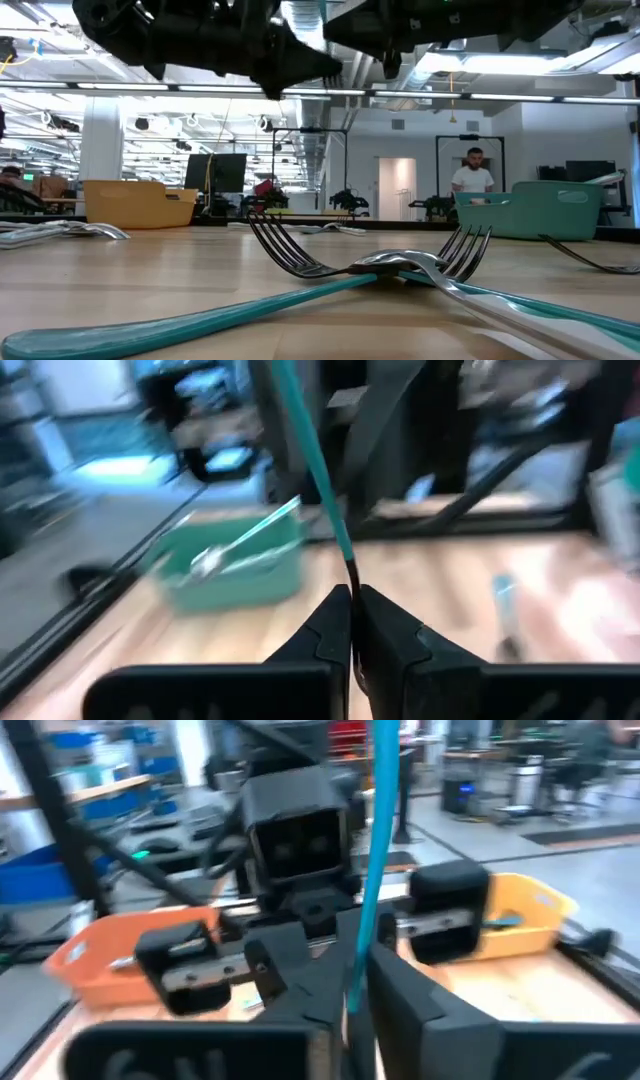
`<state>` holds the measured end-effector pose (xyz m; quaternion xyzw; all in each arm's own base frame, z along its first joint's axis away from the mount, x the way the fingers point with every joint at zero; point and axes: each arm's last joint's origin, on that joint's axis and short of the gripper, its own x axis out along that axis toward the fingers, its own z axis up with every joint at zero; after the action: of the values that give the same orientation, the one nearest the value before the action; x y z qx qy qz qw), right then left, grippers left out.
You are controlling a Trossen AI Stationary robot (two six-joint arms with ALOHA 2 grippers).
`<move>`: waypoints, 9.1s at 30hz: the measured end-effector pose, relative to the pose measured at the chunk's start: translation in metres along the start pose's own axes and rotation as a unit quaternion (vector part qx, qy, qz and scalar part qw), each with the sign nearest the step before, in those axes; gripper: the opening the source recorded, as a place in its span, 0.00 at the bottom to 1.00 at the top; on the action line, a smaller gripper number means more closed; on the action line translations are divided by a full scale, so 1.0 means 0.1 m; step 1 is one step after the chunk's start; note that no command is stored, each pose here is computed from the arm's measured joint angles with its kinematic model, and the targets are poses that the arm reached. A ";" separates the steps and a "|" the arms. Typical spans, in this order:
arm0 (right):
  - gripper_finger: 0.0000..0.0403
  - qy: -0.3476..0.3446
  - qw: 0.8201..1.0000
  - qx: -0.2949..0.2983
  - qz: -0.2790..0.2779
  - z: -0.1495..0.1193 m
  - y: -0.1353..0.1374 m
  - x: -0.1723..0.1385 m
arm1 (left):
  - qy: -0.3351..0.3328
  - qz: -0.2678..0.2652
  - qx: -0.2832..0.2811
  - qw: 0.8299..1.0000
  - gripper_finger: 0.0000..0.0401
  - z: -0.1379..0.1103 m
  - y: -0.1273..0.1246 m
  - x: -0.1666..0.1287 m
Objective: Sort silverware by color (type)
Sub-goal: Put the blue fork into the yellow bin
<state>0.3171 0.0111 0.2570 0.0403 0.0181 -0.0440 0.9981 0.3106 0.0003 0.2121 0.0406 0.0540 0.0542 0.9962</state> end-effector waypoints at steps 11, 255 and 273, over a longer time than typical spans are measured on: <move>0.39 0.052 0.989 0.042 -0.132 -0.02 -0.20 -0.09 | 0.227 0.366 -0.048 0.901 0.00 0.15 0.81 -0.95; 0.29 0.351 0.934 -0.074 0.008 -0.92 -0.49 0.71 | 0.132 0.246 -0.140 0.950 0.10 -0.06 0.54 -0.70; 0.38 0.420 0.883 -0.178 0.109 -1.23 0.15 0.47 | 0.127 0.214 -0.131 0.960 0.10 -0.03 0.21 -0.70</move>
<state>0.3613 0.0321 0.1335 -0.1214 0.4387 0.0904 0.8858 0.2386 0.0132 0.2180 -0.0866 0.1626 0.2776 0.9429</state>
